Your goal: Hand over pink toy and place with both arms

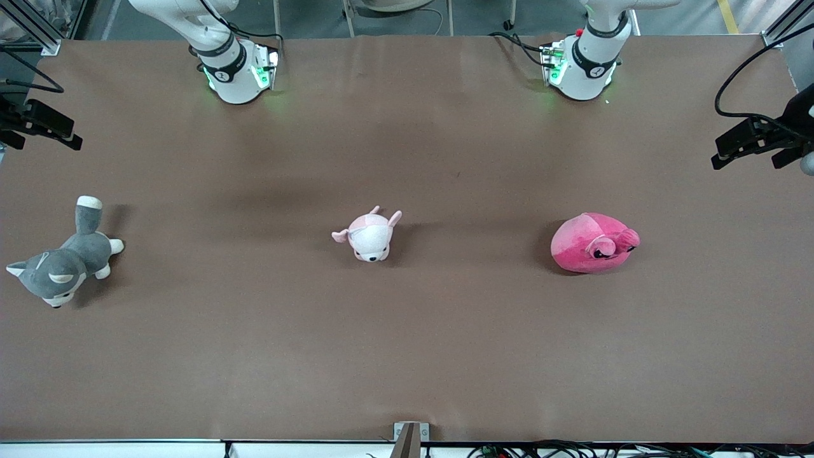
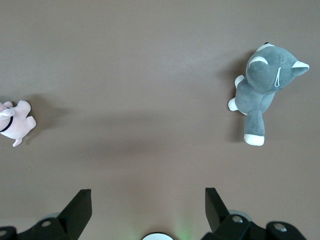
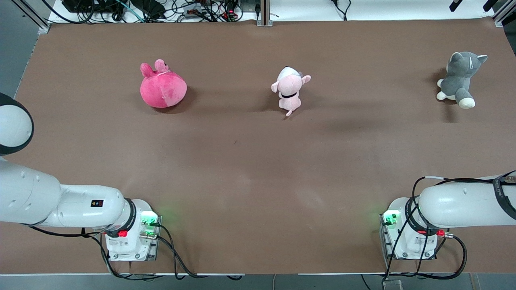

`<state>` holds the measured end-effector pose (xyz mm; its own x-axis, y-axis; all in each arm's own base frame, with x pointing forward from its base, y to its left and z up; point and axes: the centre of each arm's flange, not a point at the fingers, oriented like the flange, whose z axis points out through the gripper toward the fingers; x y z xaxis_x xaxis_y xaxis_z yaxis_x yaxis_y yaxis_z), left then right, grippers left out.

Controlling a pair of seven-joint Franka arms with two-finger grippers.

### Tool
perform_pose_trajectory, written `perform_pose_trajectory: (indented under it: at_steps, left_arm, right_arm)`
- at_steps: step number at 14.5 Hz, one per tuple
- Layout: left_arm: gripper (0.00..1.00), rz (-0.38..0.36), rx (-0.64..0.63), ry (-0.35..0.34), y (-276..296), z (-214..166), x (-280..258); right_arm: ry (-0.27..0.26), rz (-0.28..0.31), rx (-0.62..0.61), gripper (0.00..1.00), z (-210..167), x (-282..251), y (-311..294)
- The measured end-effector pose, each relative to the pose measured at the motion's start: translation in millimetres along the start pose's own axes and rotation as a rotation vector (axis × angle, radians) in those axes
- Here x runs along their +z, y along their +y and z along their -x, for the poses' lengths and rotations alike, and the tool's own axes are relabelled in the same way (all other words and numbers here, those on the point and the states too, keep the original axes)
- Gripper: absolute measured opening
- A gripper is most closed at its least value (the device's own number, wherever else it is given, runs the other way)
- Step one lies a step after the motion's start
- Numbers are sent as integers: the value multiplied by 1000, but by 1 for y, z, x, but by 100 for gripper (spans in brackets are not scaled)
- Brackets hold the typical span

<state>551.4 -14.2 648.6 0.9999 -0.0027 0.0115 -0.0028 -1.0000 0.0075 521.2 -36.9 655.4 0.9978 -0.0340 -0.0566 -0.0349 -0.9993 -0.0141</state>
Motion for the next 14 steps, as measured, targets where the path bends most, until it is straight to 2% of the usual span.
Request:
perform_pose_trajectory:
  at_steps: [10, 14]
  left_arm:
    - [100, 1, 3, -2, -1, 0, 1]
    - [100, 0, -9, -57, -7, -5, 28]
  right_arm:
    - [0, 0, -1, 100, 0, 0, 0]
    - [9, 1, -3, 100, 0, -4, -1]
